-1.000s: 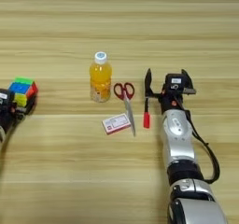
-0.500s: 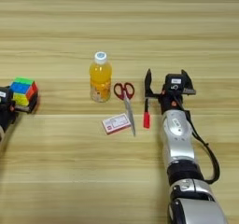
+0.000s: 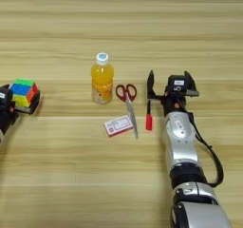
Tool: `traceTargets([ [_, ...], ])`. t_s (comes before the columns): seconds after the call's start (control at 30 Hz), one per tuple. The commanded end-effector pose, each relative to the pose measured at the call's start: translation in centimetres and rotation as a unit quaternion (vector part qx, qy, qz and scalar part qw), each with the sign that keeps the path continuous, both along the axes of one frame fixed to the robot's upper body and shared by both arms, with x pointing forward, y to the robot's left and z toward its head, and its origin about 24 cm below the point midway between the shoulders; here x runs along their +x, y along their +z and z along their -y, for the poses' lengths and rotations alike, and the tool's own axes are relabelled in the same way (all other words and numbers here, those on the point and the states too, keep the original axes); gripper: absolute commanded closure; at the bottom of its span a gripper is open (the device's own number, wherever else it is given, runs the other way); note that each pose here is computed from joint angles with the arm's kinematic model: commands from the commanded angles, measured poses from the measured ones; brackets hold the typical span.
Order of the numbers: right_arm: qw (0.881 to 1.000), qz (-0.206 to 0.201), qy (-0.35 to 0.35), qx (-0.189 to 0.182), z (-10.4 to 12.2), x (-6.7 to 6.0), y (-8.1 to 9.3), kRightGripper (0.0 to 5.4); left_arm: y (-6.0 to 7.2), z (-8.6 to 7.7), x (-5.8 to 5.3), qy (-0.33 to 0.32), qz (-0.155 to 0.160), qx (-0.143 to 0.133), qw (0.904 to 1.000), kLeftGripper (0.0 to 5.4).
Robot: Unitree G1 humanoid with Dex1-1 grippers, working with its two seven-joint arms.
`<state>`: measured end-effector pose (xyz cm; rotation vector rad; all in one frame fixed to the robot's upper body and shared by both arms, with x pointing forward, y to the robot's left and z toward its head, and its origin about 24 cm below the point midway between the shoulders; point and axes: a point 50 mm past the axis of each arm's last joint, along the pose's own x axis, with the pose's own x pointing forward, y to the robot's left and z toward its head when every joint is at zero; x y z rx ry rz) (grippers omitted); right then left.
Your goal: Move the objects on the table
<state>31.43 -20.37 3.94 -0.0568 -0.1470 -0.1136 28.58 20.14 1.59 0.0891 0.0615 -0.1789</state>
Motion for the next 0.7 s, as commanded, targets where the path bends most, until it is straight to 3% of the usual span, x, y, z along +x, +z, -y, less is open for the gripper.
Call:
traceTargets([
  [0.03, 1.0, -0.001, -0.002, -0.001, -0.1, 0.3, 0.2, 0.0, 0.4, -0.2, -0.1, 0.007, 0.017, -0.004, 0.9998, 0.02],
  [0.27, 1.0, -0.001, -0.002, -0.001, 0.0, 0.3, 0.2, 0.0, 1.2, -0.1, -0.2, 0.0, 0.044, -0.004, 0.999, 0.02],
  [0.7, 1.0, -0.001, -0.002, -0.001, 0.0, 0.3, 0.2, 0.0, 1.5, 1.1, -0.7, -0.044, 0.058, 0.001, 0.9973, 0.02],
])
